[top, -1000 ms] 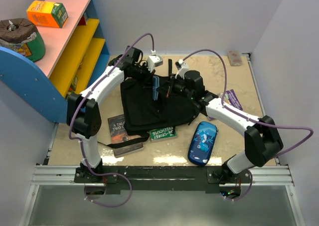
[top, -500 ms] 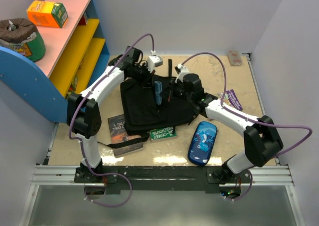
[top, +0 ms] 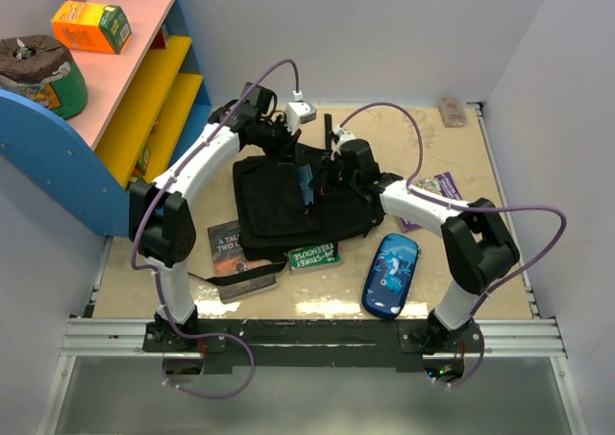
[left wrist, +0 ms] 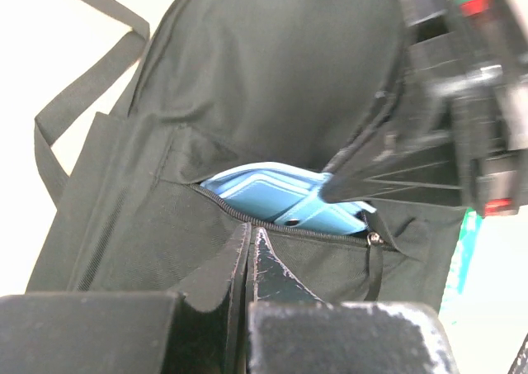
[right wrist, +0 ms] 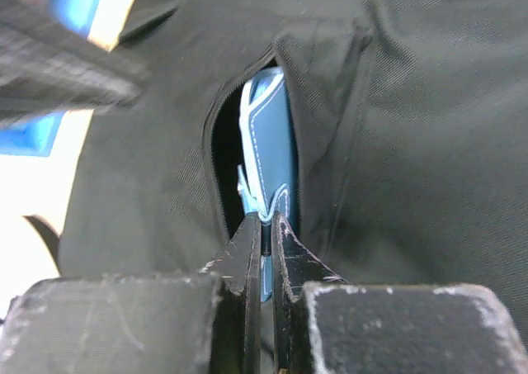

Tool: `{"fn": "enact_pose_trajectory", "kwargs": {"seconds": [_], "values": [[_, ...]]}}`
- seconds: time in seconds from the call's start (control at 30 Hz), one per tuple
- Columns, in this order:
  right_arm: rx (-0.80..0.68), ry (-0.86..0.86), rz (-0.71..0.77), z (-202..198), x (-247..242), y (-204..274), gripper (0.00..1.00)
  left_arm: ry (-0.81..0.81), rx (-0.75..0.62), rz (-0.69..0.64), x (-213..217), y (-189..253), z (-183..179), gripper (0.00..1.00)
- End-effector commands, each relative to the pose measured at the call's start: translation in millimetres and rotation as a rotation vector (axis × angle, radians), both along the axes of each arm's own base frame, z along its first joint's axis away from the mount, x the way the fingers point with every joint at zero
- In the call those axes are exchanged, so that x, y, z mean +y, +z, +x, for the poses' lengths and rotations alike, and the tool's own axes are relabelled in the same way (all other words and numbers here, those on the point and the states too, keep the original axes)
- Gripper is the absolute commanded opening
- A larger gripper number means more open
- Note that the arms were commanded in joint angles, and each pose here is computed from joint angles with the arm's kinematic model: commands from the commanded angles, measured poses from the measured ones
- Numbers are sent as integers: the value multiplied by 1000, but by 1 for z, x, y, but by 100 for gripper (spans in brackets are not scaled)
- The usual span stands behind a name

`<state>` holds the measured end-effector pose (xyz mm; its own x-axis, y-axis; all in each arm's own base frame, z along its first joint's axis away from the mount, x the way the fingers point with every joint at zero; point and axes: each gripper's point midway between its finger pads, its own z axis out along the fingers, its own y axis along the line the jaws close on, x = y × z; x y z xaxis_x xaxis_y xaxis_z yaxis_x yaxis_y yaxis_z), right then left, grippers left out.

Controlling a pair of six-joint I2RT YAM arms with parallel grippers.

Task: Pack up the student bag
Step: Place the personal item in the student bag.

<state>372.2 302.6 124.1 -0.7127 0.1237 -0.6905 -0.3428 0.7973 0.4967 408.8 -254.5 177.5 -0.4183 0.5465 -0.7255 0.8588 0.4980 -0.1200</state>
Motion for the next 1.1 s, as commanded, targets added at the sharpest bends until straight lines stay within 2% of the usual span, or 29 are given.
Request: {"fn": "enact_pose_trajectory", "kwargs": {"seconds": [0.0,0.13,0.27,0.4,0.5,0.57,0.67,0.87,1.07], "values": [[122,-89,-163,-6,-31,-48,0,-18,-53,-46,-11,32,-1,0],[137,-7,-78,-6,-8,-46,0,-26,-34,-44,-17,25,-4,0],[210,2,-71,-7,0,-65,0,-28,-22,-36,-18,20,-7,0],[346,-167,-213,-2,-41,-109,0,-15,-40,-20,-15,18,-7,0],[436,-235,-244,-7,-72,-135,0,-10,-39,-7,-11,13,-8,0],[443,-190,-244,-13,-69,-139,0,-10,-36,-3,-11,10,-10,0],[421,-48,-152,-19,-39,-131,0,-8,-34,-6,-11,8,-10,0],[411,183,-130,-35,14,-121,0,4,-24,10,-8,1,-11,0],[322,355,62,-48,46,-74,0,13,-23,37,-1,-12,-15,0]]}}
